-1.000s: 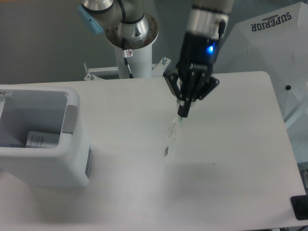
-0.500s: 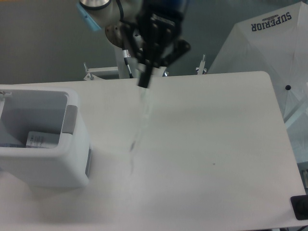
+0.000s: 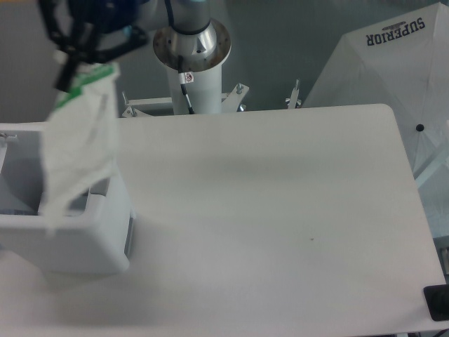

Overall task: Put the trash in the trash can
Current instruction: 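Lift the bag and swing it over the trash bin, then lower the bag into the bin and release it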

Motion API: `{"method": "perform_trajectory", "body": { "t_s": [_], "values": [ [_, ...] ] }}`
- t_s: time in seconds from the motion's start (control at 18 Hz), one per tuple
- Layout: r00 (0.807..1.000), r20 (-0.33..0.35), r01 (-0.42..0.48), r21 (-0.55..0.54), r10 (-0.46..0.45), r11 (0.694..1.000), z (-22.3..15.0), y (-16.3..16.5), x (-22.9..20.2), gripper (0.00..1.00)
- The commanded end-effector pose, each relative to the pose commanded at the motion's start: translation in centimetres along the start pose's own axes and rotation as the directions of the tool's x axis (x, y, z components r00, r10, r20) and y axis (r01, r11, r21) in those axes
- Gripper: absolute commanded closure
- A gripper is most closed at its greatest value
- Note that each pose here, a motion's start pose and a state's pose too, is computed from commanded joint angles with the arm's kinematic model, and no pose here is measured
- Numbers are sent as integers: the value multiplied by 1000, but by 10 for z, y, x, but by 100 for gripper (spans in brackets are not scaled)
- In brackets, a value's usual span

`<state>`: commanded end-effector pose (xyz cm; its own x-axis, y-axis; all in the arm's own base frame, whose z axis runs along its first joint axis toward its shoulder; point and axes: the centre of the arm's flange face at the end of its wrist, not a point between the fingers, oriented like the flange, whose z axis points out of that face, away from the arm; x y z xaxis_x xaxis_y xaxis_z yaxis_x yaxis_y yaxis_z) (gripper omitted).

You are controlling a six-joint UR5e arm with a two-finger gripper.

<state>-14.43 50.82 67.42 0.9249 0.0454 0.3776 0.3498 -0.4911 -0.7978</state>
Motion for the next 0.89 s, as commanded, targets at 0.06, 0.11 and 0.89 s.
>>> {"method": "perform_trajectory", "body": {
  "t_s": [0.06, 0.11, 0.89],
  "values": [
    [1000, -7, -3, -5, 3, 1000, 2, 2, 4, 100],
    [1000, -14, -7, -8, 7, 1000, 3, 3, 8, 100],
    [997, -37, -72, -128, 68, 989, 33, 82, -5, 100]
  ]
}}
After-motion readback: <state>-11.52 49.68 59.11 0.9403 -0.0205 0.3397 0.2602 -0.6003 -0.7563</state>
